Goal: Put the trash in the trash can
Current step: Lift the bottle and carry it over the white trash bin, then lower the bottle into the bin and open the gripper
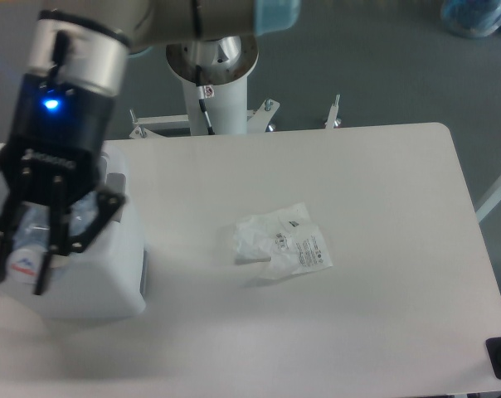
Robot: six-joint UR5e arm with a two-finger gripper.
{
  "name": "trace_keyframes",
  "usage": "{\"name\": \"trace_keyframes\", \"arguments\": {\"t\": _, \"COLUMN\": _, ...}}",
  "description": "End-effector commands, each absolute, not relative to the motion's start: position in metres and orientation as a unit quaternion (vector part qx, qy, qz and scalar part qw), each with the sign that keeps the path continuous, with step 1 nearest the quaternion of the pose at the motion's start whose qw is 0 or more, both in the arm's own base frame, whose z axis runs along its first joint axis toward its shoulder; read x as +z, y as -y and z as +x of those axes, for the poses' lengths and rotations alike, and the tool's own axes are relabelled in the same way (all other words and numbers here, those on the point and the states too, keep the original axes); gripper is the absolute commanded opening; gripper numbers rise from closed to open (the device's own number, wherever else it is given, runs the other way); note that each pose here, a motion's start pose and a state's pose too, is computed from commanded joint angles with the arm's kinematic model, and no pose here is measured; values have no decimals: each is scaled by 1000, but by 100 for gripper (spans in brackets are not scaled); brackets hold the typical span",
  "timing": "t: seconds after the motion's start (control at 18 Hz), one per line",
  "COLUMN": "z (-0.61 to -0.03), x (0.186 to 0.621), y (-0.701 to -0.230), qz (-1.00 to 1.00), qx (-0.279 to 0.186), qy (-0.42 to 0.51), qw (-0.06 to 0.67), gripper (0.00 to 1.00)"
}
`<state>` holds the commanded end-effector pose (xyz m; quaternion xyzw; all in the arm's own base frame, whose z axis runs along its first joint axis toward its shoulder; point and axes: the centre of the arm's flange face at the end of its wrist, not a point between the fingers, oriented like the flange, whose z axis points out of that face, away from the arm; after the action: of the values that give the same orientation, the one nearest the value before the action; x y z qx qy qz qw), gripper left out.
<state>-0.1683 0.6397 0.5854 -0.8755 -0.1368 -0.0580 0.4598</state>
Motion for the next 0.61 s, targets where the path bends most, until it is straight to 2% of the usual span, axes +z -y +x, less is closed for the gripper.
{"name": "trace_keyframes", "arguments": {"t": 0.39, "z": -150, "x": 563, "y": -637, "qz": -886, "qx": -69, "qy": 129, "qw": 441, "gripper": 19}}
{"name": "trace_keyframes", "arguments": {"t": 0.61, "z": -131, "x": 541, "y": -645, "qz": -894, "qx": -83, "qy": 120, "qw": 423, "gripper": 27}}
